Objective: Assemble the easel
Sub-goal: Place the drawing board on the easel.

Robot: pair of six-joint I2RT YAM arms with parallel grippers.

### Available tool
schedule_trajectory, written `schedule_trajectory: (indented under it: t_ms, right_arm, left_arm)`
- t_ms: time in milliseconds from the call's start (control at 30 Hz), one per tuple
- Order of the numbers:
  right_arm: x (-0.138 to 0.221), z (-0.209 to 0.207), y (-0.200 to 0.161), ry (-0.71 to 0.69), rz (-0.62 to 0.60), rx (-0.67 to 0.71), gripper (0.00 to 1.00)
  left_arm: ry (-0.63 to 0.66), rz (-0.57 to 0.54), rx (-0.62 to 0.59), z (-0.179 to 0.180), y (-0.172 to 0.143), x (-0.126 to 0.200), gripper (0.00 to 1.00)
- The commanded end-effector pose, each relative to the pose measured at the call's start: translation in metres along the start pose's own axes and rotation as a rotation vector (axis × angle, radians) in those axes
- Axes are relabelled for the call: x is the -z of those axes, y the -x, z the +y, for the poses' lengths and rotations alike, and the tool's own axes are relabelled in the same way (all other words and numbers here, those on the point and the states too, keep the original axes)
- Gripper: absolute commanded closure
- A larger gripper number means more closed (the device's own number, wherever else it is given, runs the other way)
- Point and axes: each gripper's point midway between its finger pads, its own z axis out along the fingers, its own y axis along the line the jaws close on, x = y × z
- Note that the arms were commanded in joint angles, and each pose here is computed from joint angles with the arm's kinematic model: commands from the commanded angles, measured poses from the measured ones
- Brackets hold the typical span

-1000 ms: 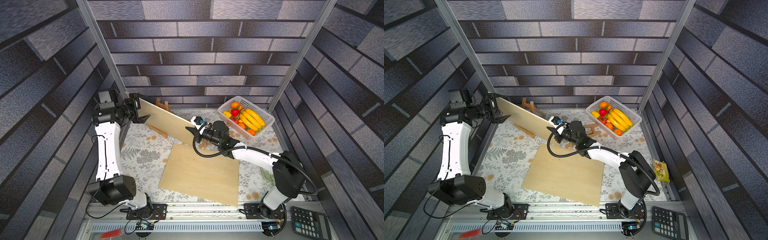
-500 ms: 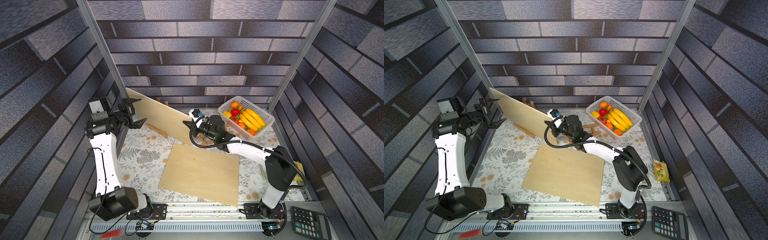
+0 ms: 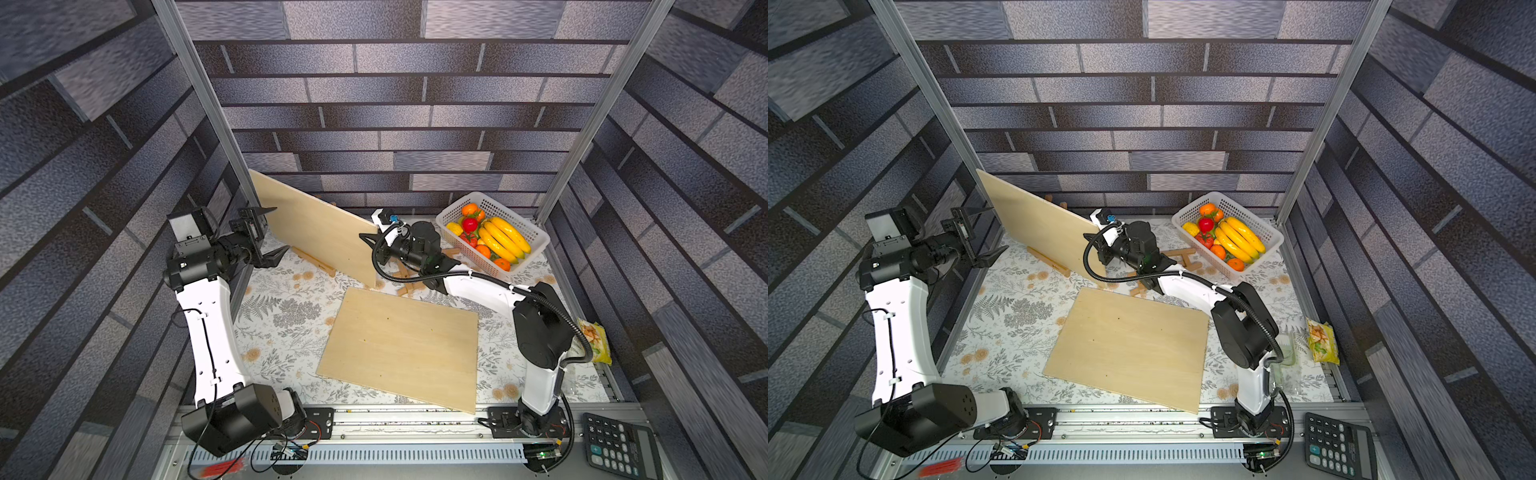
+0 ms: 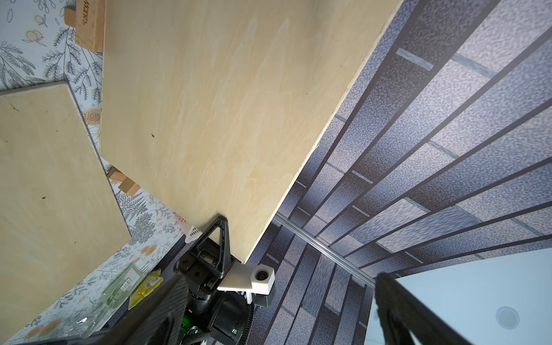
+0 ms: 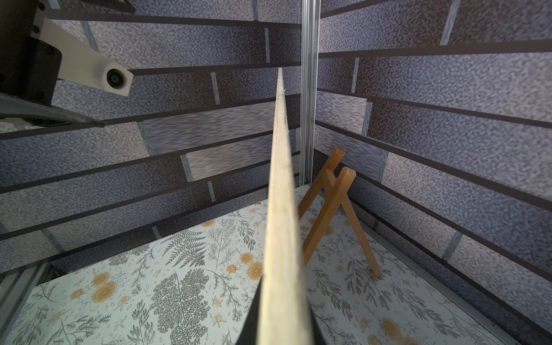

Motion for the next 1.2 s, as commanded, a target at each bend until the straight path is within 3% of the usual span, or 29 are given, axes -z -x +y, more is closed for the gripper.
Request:
schedule_trajectory:
  t_ms: [0, 367, 900, 1167]
  right_arm:
    - [-0.010, -0.014, -0.010, -0.006, 0.004, -0.019, 1.00]
    - [-0.020, -0.057, -0.031, -0.047, -0.008, -0.153, 0.99]
    - [-0.017, -0.091, -0.061, -0.024, -0.007, -0.149, 0.97]
    - [-0.020, -0.095, -0.078, -0.007, 0.003, -0.148, 0.84]
  left_arm:
    - [-0.015, 0.017, -0.037, 0.000, -0.007, 0.006, 0.00]
    - [-0.018, -0.004, -0.015, 0.010, -0.003, 0.018, 0.00]
    - [-0.008, -0.026, 0.015, 0.031, 0.006, 0.022, 0.00]
    - [0.010, -0.025, 0.022, 0.036, 0.011, 0.021, 0.00]
